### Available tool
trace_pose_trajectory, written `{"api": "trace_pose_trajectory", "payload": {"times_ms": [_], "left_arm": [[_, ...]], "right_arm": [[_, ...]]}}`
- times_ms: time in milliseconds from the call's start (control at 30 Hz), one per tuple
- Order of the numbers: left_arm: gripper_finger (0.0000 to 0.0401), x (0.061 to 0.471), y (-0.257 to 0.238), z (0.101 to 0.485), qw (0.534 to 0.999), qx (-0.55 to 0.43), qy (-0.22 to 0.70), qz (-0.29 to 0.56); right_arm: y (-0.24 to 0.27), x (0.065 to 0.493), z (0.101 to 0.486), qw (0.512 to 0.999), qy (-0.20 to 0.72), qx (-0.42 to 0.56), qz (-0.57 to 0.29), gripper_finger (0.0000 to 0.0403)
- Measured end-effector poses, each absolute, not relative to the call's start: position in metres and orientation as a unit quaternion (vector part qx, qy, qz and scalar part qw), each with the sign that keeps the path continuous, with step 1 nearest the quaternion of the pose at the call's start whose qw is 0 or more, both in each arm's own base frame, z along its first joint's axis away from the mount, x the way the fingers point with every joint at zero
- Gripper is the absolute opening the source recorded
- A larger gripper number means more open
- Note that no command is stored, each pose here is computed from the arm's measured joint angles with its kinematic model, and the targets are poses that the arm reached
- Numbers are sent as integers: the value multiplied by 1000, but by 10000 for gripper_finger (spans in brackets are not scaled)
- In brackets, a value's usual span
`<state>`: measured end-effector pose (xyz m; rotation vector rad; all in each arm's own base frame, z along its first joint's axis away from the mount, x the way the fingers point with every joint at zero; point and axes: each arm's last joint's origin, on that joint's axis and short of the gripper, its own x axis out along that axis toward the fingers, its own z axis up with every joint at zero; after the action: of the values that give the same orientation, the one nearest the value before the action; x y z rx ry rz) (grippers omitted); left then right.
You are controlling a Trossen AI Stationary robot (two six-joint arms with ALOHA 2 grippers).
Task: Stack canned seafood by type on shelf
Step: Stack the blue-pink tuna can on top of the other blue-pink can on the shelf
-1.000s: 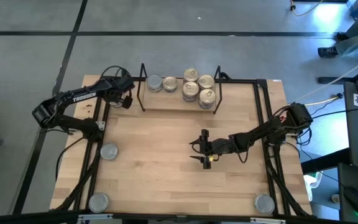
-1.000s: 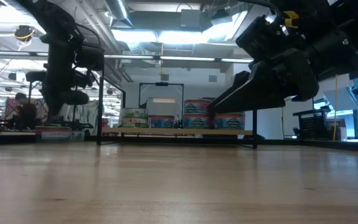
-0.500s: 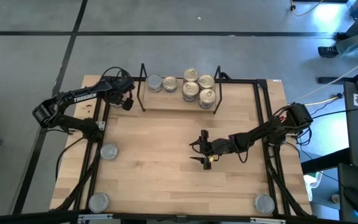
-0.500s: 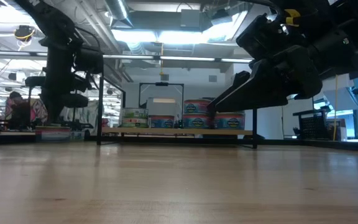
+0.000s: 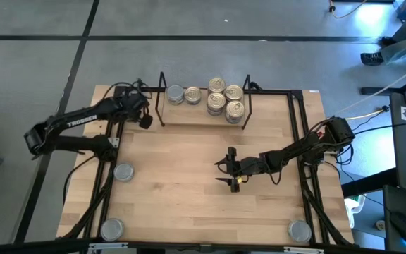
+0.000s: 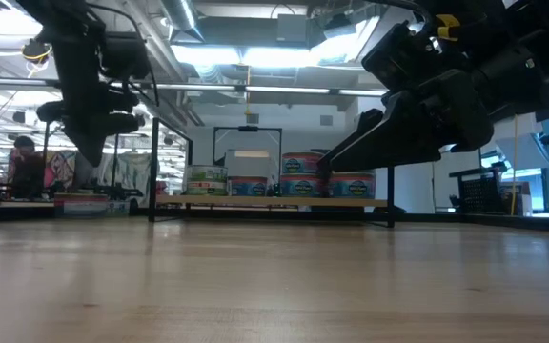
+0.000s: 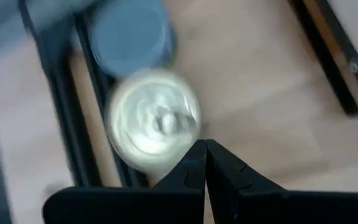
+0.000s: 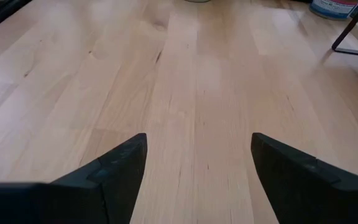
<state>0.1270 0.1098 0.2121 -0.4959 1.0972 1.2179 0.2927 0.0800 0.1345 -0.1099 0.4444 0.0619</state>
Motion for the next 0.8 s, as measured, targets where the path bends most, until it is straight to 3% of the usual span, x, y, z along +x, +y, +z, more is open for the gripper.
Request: {"api": "trace_pose_trajectory", "payload": {"times_ms": [167,800], "left_arm": [[3,121,93,195,592,-223,500,592],[3,136,120,166,525,-172,489,676]], "right_arm": [[77,294,135,974,220,-54,21,287],[75,294,135,974,220,-41,36,287]]}}
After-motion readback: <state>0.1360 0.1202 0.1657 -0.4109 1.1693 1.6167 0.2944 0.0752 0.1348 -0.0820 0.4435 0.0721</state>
